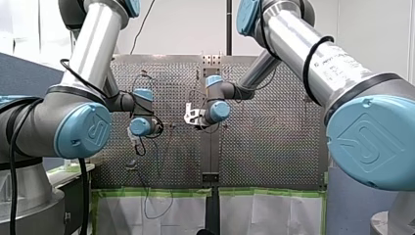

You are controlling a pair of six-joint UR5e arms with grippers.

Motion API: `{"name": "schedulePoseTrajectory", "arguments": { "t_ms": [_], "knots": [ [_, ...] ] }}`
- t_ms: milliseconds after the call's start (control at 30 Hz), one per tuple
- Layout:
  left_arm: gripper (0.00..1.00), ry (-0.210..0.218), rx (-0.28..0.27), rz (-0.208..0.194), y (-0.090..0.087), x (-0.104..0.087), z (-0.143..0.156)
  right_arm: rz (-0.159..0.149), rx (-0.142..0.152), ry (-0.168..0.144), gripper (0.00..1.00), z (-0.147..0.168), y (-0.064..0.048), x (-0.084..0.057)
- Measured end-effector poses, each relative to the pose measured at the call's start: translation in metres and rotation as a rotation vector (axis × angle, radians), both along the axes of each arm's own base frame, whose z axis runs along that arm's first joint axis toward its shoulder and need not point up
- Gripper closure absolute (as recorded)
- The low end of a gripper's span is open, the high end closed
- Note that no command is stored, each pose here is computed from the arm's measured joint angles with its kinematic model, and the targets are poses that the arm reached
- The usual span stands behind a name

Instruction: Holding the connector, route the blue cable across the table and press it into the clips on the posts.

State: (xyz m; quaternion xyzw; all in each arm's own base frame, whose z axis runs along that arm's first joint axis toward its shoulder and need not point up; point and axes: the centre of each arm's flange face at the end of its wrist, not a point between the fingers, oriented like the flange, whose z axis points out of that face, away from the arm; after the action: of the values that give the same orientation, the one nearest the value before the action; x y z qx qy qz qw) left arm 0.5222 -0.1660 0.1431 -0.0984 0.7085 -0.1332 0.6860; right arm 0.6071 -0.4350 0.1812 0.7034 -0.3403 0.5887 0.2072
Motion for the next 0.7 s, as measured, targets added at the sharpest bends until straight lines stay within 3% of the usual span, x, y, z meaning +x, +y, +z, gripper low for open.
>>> {"name": "schedulePoseTrajectory", "arguments": {
  "t_ms": [467,700],
  "knots": [
    [1.00,-0.011,0.007,-0.002,0.006,0.037,-0.005,-0.039,-0.006,-0.006,1.00,0.001,-0.026,-0.018],
    [1.00,-0.015,0.024,0.027,0.023,0.047,0.000,-0.040,-0.005,-0.007,1.00,0.001,-0.030,-0.021]
  ]
}}
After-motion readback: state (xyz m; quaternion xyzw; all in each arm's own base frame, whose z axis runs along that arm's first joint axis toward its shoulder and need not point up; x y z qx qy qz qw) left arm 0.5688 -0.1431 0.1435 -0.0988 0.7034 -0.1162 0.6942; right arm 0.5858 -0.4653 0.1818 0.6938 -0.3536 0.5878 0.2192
